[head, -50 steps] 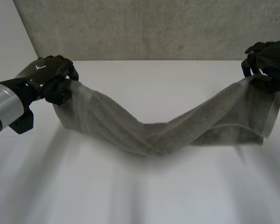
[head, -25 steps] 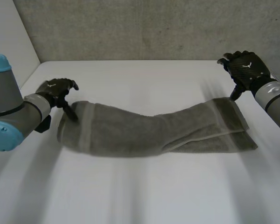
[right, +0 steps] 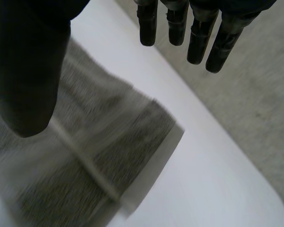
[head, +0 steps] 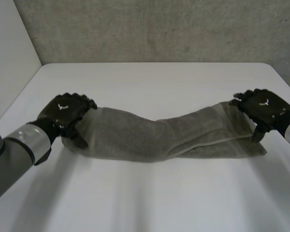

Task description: Fold the towel.

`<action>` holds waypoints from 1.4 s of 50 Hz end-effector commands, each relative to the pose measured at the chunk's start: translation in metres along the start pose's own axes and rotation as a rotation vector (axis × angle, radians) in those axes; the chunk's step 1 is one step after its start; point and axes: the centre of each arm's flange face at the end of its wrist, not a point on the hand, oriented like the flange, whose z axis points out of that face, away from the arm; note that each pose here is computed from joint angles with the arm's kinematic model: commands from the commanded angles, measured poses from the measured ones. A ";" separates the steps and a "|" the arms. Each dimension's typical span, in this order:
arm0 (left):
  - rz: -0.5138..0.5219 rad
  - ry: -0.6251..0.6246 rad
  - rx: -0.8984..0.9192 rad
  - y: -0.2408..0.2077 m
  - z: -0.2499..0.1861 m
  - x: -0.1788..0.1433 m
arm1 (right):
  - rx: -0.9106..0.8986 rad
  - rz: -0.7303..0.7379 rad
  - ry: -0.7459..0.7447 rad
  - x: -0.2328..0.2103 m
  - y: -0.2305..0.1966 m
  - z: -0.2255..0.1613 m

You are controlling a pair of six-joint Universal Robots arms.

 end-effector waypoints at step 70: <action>0.227 -0.110 0.001 0.045 0.087 -0.016 | -0.090 0.017 -0.037 0.002 0.059 0.041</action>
